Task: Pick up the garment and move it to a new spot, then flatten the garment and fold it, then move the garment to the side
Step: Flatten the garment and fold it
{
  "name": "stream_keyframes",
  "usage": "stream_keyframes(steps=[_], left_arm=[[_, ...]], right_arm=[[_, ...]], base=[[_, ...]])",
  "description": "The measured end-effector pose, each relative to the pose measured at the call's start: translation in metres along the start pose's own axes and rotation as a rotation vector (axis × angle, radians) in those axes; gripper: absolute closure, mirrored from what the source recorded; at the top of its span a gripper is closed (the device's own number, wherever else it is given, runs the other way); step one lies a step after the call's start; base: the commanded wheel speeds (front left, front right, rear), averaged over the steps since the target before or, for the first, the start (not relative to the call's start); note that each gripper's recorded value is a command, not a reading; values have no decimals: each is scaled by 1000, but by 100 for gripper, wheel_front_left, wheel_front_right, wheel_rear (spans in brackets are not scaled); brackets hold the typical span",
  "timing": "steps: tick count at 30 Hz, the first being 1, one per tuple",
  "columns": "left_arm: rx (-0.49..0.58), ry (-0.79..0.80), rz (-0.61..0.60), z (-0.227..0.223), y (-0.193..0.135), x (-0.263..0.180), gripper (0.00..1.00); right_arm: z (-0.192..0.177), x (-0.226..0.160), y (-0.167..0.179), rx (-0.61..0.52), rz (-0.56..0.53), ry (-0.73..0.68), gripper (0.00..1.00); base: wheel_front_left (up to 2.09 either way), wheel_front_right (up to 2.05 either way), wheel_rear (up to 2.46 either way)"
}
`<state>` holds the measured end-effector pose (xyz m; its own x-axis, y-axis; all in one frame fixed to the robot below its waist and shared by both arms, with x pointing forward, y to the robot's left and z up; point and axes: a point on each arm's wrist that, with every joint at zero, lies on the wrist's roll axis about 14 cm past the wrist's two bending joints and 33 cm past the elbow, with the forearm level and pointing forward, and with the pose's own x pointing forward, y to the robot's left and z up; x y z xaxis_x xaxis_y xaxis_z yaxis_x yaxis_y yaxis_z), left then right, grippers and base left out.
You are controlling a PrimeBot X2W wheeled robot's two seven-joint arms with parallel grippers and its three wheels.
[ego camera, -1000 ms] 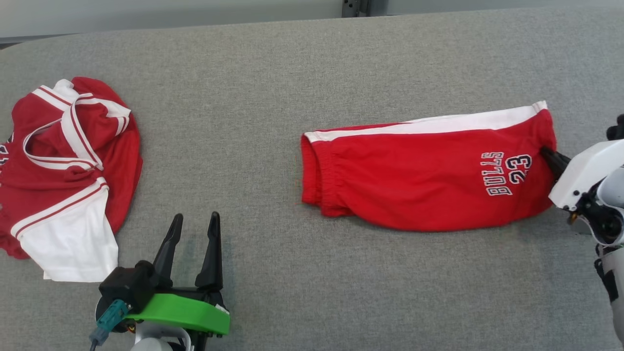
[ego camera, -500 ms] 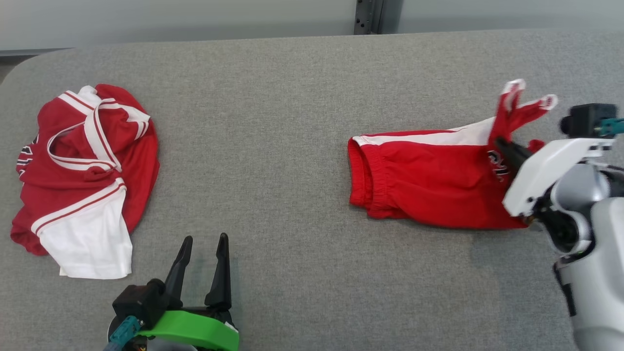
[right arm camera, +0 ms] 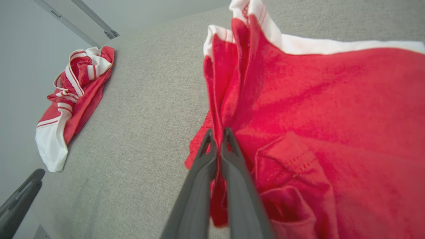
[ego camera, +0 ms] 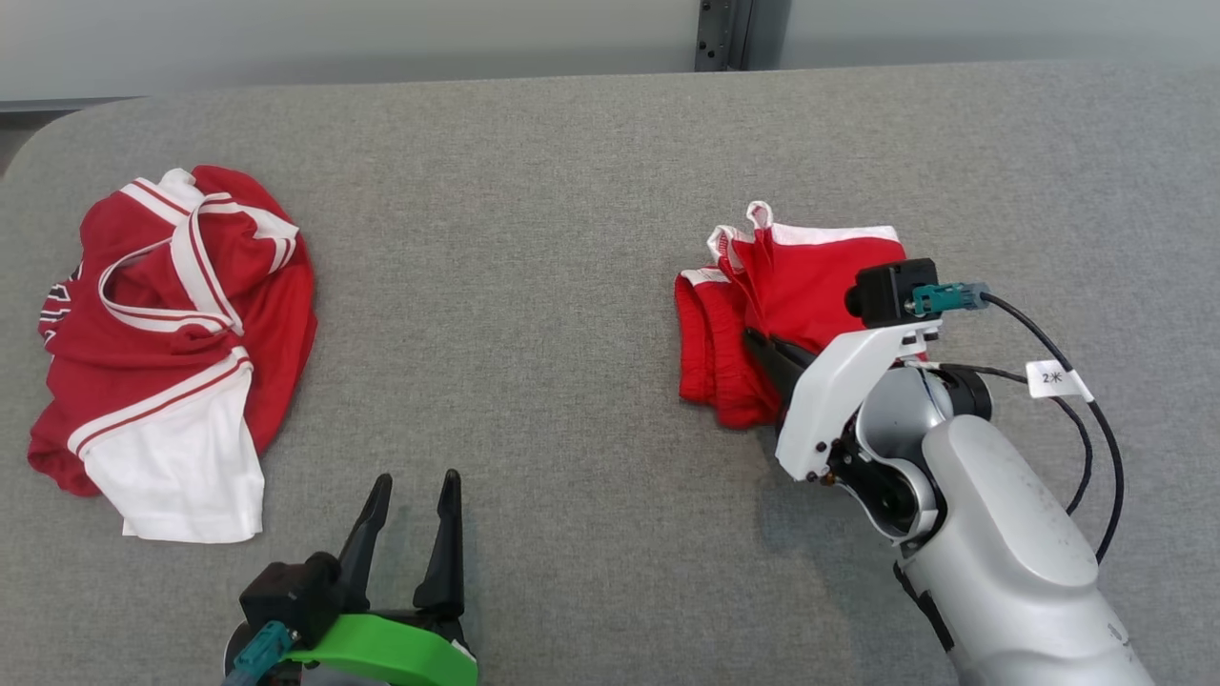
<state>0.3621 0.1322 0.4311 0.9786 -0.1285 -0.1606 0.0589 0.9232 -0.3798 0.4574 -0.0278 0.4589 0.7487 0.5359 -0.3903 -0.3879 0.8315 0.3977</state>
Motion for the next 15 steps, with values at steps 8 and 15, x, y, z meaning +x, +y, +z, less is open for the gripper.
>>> stream_keyframes(steps=[8, 15], left_arm=[[-4, 8, 10, -3, 1, -4, 0], [0, 16, 11, -6, 3, -4, 0]], right_arm=[[-5, 16, 20, 31, 64, -4, 100], [2, 19, 28, 50, 88, -83, 0]], base=[[0, 0, 0], [0, 0, 0]])
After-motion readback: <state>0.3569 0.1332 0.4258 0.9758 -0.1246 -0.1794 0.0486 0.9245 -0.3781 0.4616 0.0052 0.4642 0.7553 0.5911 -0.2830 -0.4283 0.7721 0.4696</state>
